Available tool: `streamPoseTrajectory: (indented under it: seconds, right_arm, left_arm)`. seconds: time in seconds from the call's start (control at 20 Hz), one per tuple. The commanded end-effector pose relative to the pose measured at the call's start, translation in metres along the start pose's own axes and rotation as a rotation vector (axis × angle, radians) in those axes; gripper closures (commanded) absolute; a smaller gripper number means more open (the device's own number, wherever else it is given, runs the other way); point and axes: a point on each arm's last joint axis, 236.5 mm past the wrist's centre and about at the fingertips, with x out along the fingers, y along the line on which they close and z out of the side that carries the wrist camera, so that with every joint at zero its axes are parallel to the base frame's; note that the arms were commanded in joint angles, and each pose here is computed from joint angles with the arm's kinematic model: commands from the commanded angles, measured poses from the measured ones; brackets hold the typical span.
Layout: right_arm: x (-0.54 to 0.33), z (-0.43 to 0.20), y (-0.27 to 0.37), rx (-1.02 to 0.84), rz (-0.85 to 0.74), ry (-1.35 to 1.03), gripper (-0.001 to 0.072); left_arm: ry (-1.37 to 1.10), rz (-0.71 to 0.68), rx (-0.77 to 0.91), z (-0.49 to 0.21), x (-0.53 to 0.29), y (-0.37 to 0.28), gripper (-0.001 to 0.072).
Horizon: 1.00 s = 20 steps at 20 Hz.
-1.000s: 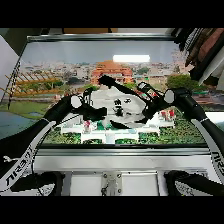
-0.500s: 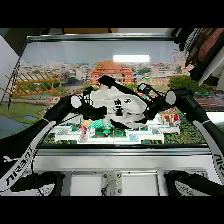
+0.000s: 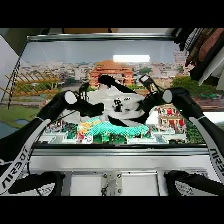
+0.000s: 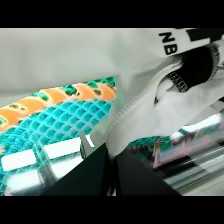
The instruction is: Fold the clothes and pants, and hang the long-sleeved shirts on hangers.
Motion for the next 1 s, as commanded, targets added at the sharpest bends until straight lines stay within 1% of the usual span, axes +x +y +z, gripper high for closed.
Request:
streamPoseTrajectory:
  seconds: [0.0, 0.1, 0.2, 0.35, 0.4, 0.5, 0.55, 0.6, 0.7, 0.75, 0.85, 0.95]
  right_arm:
    - [-0.097, 0.077, -0.025, 0.027, -0.095, -0.253, 0.0693]
    - [-0.201, 0.124, -0.027, 0.035, -0.136, -0.449, 0.0694]
    - [-0.309, 0.151, -0.018, 0.077, -0.146, -0.664, 0.0694]
    - [-0.43, 0.157, 0.004, 0.133, -0.123, -0.923, 0.0694]
    - [-0.459, 0.153, 0.011, 0.157, -0.108, -0.985, 0.0695]
    - [-0.496, 0.143, 0.019, 0.204, -0.086, -1.062, 0.0695]
    - [-0.504, 0.139, 0.021, 0.235, -0.069, -1.078, 0.0695]
    - [-0.504, 0.136, 0.022, 0.271, -0.046, -1.073, 0.0695]
    - [-0.484, 0.133, 0.021, 0.323, -0.02, -1.002, 0.0696]
    - [-0.462, 0.131, 0.017, 0.359, -0.012, -0.925, 0.0695]
    - [-0.407, 0.121, 0.008, 0.386, -0.024, -0.728, 0.0695]
    - [-0.349, 0.101, 0.002, 0.4, -0.031, -0.495, 0.0695]
  left_arm:
    - [-0.131, -0.072, 0.082, 0.037, -0.092, -0.036, 0.0693]
    - [-0.324, -0.147, 0.221, 0.059, -0.19, -0.089, 0.0693]
    - [-0.562, -0.227, 0.359, 0.058, -0.296, -0.146, 0.0693]
    - [-0.856, -0.345, 0.527, 0.018, -0.423, -0.21, 0.0693]
    - [-0.936, -0.393, 0.569, 0.0, -0.456, -0.226, 0.0693]
    - [-1.032, -0.457, 0.636, -0.028, -0.496, -0.246, 0.0693]
    - [-1.059, -0.468, 0.658, -0.036, -0.507, -0.25, 0.0693]
    - [-1.076, -0.444, 0.664, -0.035, -0.509, -0.248, 0.0693]
    - [-1.065, -0.349, 0.643, -0.015, -0.494, -0.235, 0.0693]
    - [-1.028, -0.283, 0.609, 0.002, -0.477, -0.223, 0.0693]
    - [-0.885, -0.138, 0.553, 0.033, -0.423, -0.194, 0.0693]
    - [-0.651, -0.01, 0.512, 0.047, -0.354, -0.16, 0.0693]
